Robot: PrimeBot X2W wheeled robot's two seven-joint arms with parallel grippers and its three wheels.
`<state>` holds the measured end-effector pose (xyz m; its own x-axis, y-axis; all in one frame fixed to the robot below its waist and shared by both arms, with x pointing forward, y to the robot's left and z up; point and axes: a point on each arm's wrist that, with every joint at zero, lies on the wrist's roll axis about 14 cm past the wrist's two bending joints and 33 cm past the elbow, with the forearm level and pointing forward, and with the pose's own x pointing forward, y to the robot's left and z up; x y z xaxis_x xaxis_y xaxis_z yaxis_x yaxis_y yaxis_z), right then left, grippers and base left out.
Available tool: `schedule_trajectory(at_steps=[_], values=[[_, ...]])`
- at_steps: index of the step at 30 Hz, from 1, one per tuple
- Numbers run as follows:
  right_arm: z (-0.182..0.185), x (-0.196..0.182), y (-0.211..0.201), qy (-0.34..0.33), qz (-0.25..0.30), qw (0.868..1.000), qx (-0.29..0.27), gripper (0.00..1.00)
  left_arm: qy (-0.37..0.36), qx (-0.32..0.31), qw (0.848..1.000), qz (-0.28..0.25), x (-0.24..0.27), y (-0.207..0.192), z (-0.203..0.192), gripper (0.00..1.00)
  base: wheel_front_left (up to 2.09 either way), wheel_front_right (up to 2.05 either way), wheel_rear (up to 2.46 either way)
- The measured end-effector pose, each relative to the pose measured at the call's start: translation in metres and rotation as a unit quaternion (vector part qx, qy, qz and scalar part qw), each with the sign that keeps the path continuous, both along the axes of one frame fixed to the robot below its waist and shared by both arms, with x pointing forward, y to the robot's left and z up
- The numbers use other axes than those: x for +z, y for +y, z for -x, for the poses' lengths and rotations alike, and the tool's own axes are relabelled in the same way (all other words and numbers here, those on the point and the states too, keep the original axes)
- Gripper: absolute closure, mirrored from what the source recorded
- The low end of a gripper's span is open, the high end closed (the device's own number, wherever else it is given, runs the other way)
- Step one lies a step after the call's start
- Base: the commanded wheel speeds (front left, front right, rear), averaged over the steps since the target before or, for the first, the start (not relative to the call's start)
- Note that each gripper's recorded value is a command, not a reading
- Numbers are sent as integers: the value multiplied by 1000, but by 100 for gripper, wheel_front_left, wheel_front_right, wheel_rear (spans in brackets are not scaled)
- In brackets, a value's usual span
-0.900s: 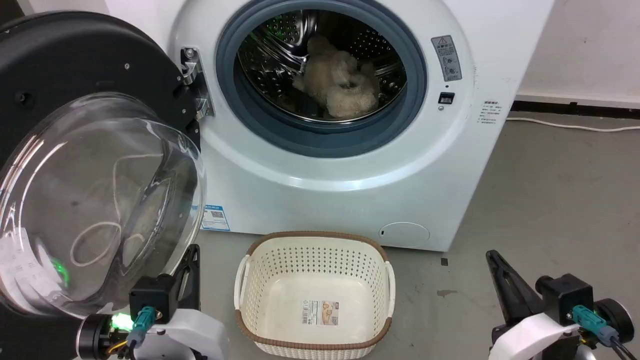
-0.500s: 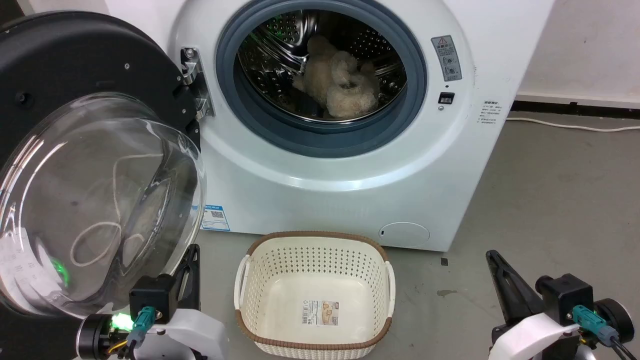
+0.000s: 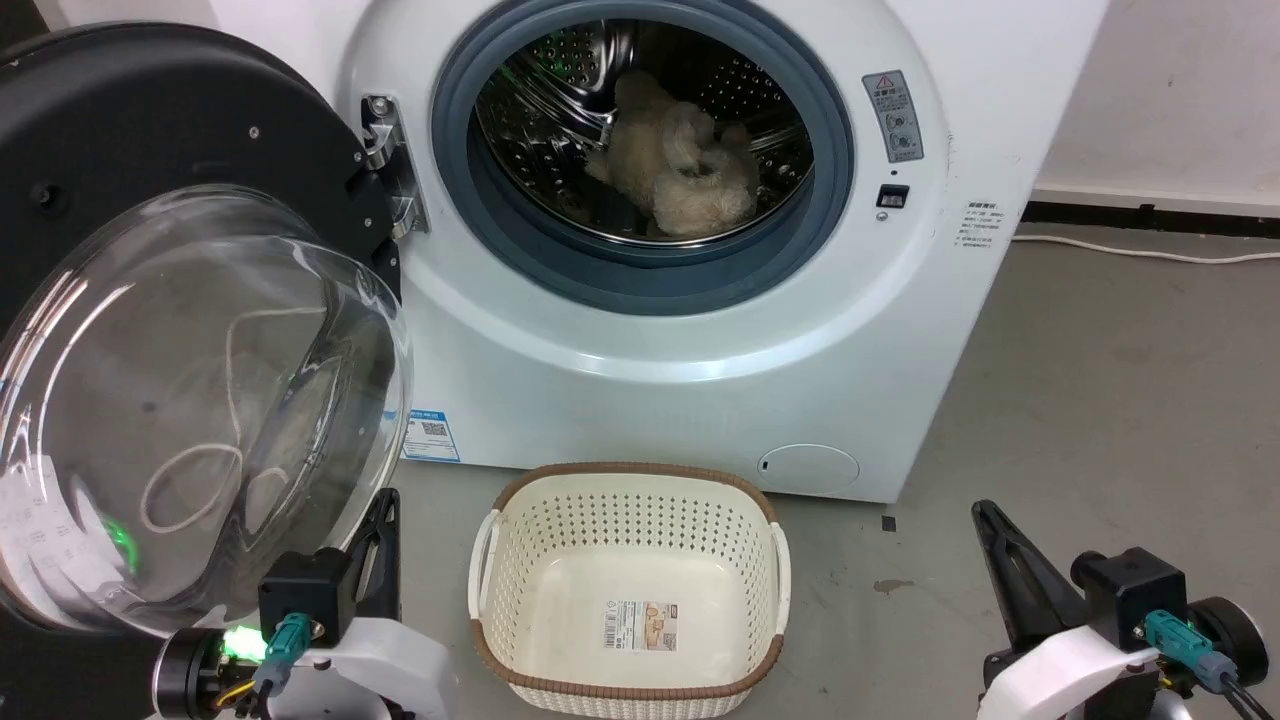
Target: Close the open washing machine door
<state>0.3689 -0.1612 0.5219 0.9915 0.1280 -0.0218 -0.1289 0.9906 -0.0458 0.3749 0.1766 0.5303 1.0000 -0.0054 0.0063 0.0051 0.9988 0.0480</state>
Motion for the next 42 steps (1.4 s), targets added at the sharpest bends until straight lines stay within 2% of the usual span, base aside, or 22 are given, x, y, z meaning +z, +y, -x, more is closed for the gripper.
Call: schedule_trajectory(at_steps=[2, 3, 25, 42], values=[[0, 0, 0, 0, 0, 1000, 0, 100, 0, 0, 1000, 0, 0, 0, 0, 100, 0, 0, 0], [0, 0, 0, 0, 0, 1000, 0, 0, 0, 0, 1000, 0, 0, 0, 0, 0, 0, 0, 0], [-3, 2, 9, -11, -9, 1000, 14, 0, -16, 3, 1000, -3, 5, 2, 6, 0, 0, 0, 0], [-12, 3, 60, -19, -24, 995, 90, 0, -33, 56, 998, -15, 10, 36, 31, 0, 0, 0, 0]])
